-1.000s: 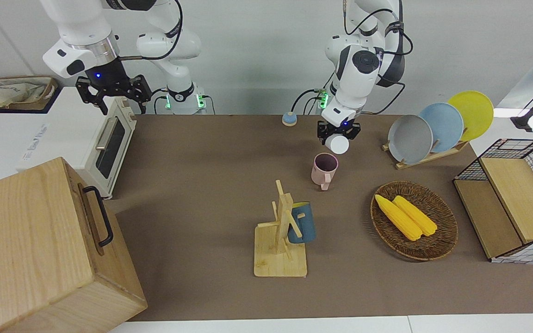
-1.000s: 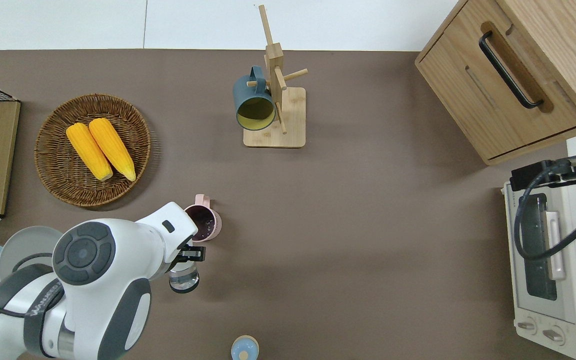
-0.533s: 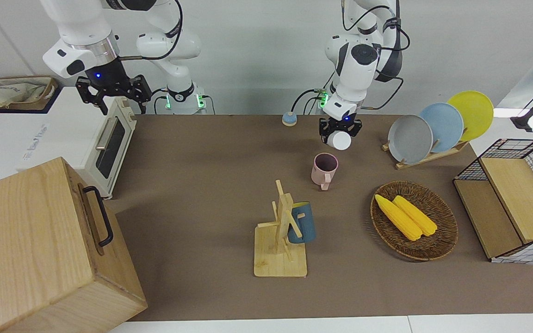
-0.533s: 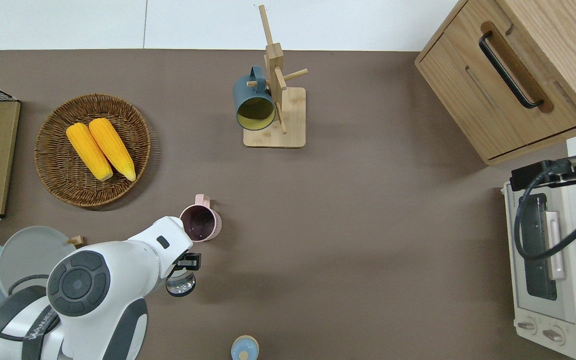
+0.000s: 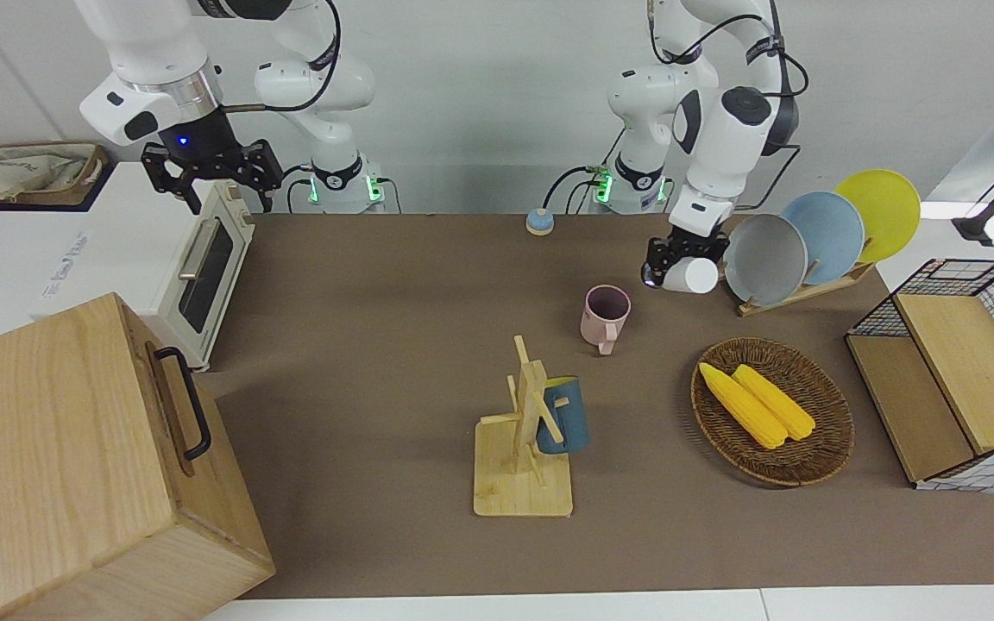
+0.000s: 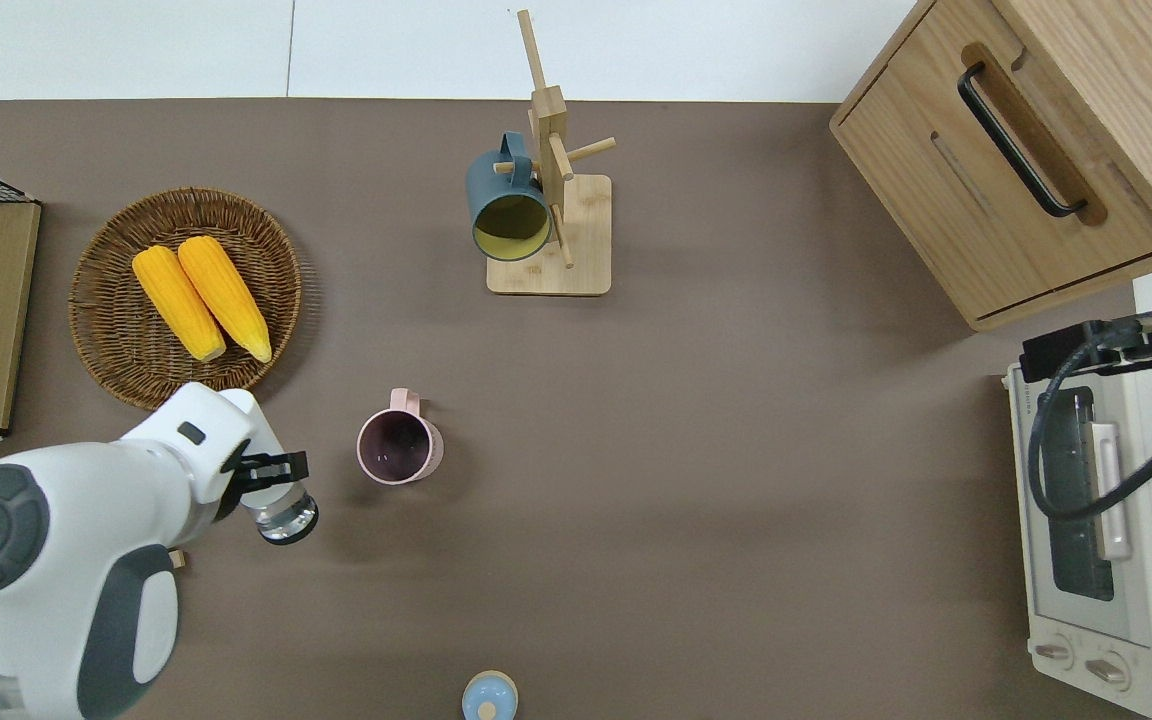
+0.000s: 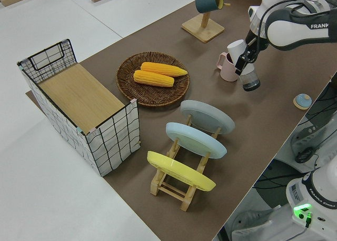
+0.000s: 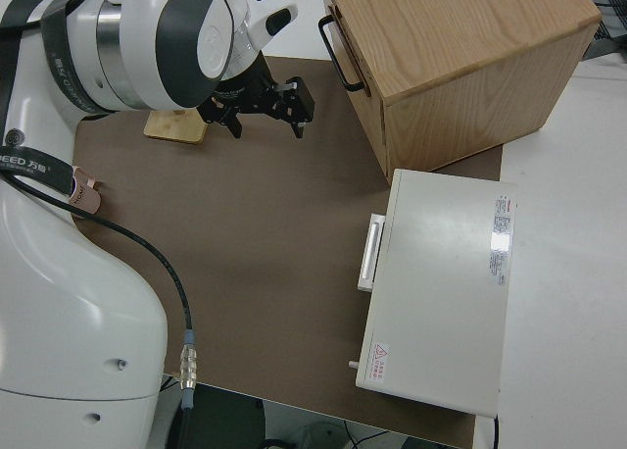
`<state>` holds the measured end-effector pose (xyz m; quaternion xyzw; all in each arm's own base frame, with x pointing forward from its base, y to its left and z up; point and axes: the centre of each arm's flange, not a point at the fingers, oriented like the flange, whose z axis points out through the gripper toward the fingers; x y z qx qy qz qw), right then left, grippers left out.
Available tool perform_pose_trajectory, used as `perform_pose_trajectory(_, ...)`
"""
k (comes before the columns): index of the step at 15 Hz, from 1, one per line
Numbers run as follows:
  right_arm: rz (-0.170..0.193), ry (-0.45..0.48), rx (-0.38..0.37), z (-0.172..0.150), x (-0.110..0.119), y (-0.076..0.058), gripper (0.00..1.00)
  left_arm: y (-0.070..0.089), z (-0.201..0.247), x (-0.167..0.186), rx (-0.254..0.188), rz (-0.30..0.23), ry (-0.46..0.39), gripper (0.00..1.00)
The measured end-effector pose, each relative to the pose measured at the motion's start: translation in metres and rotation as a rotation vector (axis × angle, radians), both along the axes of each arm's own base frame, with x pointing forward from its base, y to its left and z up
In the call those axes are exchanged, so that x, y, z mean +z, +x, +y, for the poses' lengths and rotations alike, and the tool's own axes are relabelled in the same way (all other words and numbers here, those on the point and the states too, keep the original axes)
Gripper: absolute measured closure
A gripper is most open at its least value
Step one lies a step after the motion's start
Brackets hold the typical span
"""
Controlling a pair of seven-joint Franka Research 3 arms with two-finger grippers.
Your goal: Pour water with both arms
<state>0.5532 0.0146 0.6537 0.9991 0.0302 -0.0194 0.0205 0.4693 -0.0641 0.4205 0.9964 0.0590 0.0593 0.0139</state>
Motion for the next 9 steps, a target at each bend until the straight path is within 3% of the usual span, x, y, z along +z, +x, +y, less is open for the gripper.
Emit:
perform_pose_trajectory(4, 0.000, 0.000, 0.000, 0.000, 0.000, 0.000, 0.01, 0.043, 0.057, 0.030, 0.076, -0.073, 0.030, 0.37)
perform_pose_trajectory(9, 0.000, 0.000, 0.000, 0.000, 0.000, 0.000, 0.01, 0.079, 0.124, 0.090, 0.155, -0.196, 0.086, 0.37)
